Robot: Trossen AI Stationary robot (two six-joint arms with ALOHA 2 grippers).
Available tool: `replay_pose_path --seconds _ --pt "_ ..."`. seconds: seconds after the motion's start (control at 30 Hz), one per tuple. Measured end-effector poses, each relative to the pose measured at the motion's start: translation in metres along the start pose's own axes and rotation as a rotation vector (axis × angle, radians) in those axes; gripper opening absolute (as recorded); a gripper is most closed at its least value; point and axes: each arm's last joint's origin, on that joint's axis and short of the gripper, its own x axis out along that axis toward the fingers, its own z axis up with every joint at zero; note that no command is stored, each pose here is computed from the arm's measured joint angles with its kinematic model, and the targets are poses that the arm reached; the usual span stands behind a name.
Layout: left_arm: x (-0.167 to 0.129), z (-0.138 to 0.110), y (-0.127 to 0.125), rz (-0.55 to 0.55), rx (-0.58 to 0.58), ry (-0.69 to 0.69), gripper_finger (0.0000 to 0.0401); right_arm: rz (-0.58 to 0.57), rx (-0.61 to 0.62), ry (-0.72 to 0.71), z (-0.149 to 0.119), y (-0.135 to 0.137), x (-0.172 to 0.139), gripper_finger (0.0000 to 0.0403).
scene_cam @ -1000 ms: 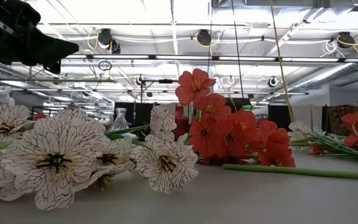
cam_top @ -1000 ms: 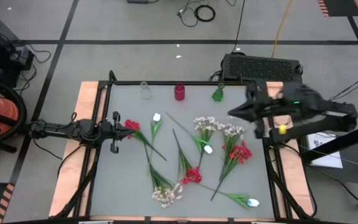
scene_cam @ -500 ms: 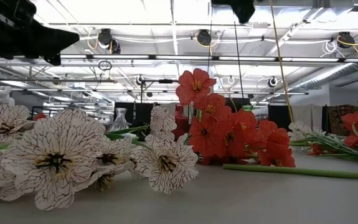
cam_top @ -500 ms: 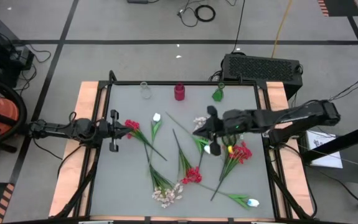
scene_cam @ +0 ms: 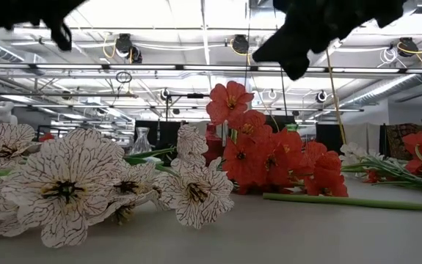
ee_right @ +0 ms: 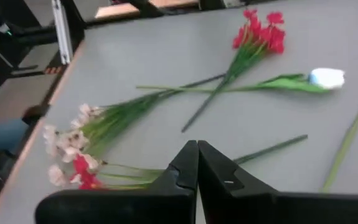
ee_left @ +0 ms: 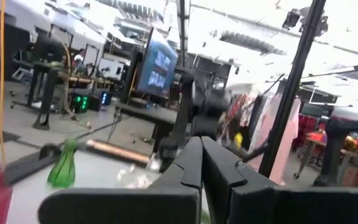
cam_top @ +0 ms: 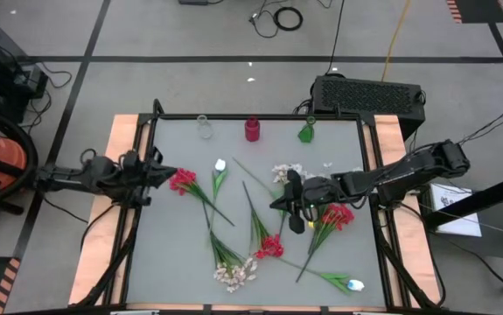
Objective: Sort flowers into vase by color
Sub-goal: Put the top left white tulip into the green vase
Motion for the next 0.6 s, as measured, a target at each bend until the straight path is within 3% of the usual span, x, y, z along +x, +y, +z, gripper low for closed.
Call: replay_pose_path --seconds 0.13,0.3,0.47,0.6 --pt "0.021 0.038 -0.013 -0.025 0.037 0.032 0.0006 -0.005 0.007 0.023 -0.007 0.000 0.011 0.0000" --pt "0.060 0.061 -0.026 -0.032 0.004 0.181 0.0006 -0.012 0.049 0.046 -0.014 -0.002 0.023 0.0000" --pt "0.090 0.043 -0.038 -0.199 -0.095 0.399 0.0006 -0.017 0.076 0.061 -0.017 -0.002 0.026 0.0000" --pt "0.098 0.016 -0.043 -0.172 -0.098 0.562 0.0006 -0.016 0.089 0.055 -0.016 -0.002 0.026 0.0000"
